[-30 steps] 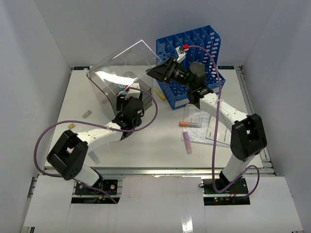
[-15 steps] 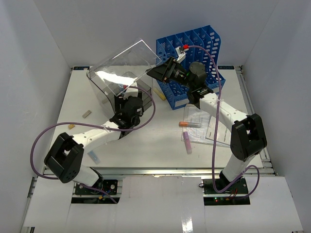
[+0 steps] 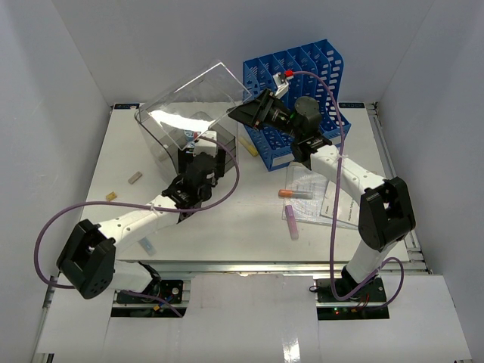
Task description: Organize the desk
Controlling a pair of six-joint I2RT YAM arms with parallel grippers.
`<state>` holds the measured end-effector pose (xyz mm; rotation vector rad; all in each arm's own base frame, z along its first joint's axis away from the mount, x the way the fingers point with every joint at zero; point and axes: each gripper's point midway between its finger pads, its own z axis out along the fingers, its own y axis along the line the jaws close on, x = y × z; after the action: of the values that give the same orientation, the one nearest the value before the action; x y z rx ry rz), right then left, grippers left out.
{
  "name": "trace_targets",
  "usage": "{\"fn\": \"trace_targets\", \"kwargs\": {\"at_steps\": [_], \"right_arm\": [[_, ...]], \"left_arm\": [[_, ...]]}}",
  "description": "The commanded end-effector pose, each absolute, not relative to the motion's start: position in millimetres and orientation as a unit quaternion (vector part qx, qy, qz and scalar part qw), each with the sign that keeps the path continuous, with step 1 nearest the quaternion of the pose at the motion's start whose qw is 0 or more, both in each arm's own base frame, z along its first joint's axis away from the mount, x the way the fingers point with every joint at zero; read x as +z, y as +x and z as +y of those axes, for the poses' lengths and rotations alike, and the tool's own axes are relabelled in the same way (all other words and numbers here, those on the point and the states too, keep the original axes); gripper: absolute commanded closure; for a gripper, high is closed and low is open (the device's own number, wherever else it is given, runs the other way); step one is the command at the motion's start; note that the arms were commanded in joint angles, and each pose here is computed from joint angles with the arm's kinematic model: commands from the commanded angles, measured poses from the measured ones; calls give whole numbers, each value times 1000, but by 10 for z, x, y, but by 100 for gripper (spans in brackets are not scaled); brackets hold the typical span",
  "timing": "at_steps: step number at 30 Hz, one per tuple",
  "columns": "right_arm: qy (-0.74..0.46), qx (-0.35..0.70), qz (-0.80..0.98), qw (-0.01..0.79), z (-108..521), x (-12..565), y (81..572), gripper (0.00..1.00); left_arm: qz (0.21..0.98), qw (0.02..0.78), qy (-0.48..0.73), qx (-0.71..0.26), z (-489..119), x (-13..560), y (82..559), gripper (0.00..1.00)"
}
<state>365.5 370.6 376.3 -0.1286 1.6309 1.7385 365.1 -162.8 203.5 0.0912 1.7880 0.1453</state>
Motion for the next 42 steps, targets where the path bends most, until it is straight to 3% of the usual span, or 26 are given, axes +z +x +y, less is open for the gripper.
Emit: {"fn": "trace_targets", "kwargs": {"at_steps": [1, 12, 20, 24, 26, 30, 35, 42], "right_arm": [[-74, 691, 594, 406, 3637, 4163, 3513, 56], [-74, 690, 595, 406, 3647, 4141, 3528, 56], [-80, 685, 596, 412, 3635, 4117, 3522, 55], [-89, 680, 597, 416, 3639, 4077, 3516, 55], [-100, 673, 599, 422, 3647, 4025, 3512, 55], [-109, 658, 614, 421, 3637, 3832, 3517, 43], [-131, 616, 660, 408, 3579, 3334, 3477, 10], [-228, 516, 714, 414, 3188, 2298, 3172, 3]], "left_arm": [[773, 626, 86, 48, -1675, 2012, 3528, 6], [735, 654, 169, 57, -1826, 2047, 3413, 10], [672, 670, 308, 71, -2098, 2093, 3068, 8], [681, 667, 302, 15, -2250, 2178, 2797, 7], [700, 663, 256, -71, -2323, 2341, 2608, 2], [711, 640, 185, -223, -2343, 2599, 2256, 2], [717, 606, 77, -336, -2107, 2793, 1937, 2], [753, 547, -15, -365, -2016, 2708, 1863, 2]]}}
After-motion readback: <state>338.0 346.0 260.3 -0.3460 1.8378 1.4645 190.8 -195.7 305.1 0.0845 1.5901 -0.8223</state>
